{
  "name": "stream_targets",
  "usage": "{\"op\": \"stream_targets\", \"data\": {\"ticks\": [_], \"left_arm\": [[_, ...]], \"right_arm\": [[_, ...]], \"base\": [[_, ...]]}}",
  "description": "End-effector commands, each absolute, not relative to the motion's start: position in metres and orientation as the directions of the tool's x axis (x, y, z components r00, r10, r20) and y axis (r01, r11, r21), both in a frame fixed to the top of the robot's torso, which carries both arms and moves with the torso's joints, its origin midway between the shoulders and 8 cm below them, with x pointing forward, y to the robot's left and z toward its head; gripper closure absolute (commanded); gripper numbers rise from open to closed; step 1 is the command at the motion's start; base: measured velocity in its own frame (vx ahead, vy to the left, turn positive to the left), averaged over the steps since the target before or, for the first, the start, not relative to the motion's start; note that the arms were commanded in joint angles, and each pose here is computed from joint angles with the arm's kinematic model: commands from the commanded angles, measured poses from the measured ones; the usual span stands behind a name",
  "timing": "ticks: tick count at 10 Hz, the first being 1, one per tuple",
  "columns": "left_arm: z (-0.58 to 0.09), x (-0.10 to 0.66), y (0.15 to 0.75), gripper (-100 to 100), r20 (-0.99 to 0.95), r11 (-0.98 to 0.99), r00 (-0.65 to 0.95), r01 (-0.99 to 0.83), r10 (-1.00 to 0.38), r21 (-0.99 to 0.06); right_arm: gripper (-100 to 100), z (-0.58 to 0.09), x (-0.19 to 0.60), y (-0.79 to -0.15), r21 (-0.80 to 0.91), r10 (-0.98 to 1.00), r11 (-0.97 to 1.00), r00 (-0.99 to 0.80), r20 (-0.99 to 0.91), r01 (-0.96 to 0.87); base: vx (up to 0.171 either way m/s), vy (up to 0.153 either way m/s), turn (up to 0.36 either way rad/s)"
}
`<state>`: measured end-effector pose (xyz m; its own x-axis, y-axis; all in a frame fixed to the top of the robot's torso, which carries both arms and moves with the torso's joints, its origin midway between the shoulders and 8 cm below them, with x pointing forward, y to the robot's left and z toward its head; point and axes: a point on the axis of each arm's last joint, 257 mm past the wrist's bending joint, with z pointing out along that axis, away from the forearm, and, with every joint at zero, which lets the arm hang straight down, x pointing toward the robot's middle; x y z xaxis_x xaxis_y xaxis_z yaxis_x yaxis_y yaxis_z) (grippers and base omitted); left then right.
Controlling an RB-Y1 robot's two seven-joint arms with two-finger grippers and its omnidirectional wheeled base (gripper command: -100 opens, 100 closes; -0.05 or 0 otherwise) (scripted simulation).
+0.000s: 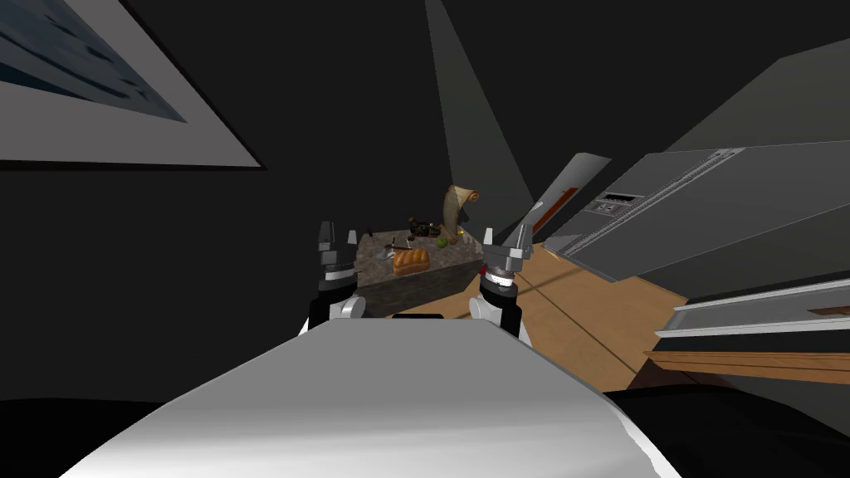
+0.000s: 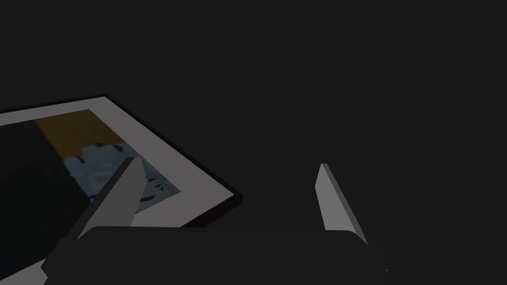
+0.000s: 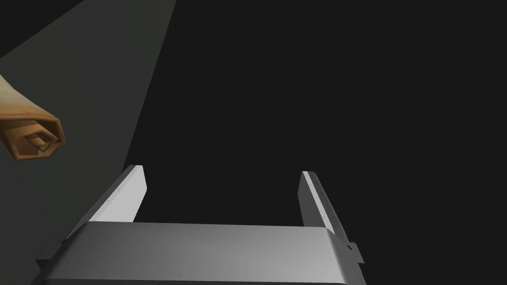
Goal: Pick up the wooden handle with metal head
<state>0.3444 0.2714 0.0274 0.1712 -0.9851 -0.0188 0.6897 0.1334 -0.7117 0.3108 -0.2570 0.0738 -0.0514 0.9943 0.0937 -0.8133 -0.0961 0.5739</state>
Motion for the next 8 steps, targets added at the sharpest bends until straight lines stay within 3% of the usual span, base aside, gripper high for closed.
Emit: {"op": "stream_targets", "data": {"ticks": [1, 8], "left_arm": [[0.023, 0.353, 0.267, -100, -0.027, 0.122, 0.149, 0.675, -0.988, -0.728], [-0.011, 0.404, 0.252, -100, -0.031, 0.051, 0.045, 0.559, -0.999, -0.828]], "right_arm": [[0, 0.074, 0.311, -0.257, 0.574, 0.994, -0.096, -0.051, 0.094, -0.813], [0, 0.074, 0.311, -0.257, 0.574, 0.994, -0.096, -0.051, 0.094, -0.813]], "base": [[-0.009, -0.014, 0.028], [-0.012, -0.016, 0.04]]}}
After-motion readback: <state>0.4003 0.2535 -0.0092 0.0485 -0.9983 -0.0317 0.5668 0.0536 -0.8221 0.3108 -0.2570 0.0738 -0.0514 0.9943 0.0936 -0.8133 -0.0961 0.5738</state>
